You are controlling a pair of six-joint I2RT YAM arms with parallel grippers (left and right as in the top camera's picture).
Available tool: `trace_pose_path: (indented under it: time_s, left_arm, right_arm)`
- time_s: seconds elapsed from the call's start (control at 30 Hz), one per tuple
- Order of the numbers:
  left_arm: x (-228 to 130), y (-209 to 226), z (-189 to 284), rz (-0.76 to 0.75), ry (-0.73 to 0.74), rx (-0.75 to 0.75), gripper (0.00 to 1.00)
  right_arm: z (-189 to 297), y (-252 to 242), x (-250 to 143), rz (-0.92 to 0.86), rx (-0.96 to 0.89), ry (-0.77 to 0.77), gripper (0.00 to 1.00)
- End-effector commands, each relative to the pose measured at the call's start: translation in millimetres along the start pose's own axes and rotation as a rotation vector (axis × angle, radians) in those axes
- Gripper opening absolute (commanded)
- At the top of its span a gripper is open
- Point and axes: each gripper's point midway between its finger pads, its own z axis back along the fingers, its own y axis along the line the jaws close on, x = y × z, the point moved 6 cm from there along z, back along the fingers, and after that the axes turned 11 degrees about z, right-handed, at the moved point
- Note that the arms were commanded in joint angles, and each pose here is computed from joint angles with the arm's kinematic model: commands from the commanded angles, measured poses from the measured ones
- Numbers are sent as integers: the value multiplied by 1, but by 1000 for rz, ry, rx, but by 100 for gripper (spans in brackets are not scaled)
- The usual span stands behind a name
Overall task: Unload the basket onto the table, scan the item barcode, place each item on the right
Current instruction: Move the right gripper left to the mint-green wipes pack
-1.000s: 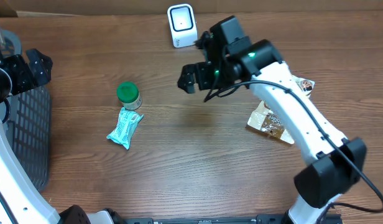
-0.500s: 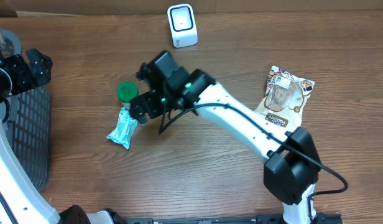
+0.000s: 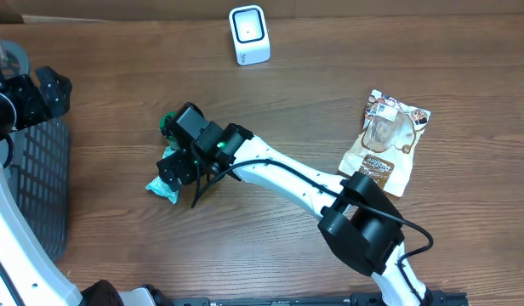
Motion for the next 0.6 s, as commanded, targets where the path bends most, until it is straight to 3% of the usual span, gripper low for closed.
trace_pose_path:
  time_s: [0.0,0.4,0.5,0.57]
  left_arm:
    - [0,-4,0,7,-1,-16,99]
    - [1,-4,0,7,-1,-16,100]
    - [1,-4,0,7,-1,-16,100]
    - [1,-4,0,7,-1,-16,100]
  right_arm:
    - [-16,-4,-5,-6,-6,15,95]
    - [-63,9,-20,23,40,38,93]
    - [-71,5,-26,13,35,59,84]
    - [-74,4,-29,-9,31,68,66]
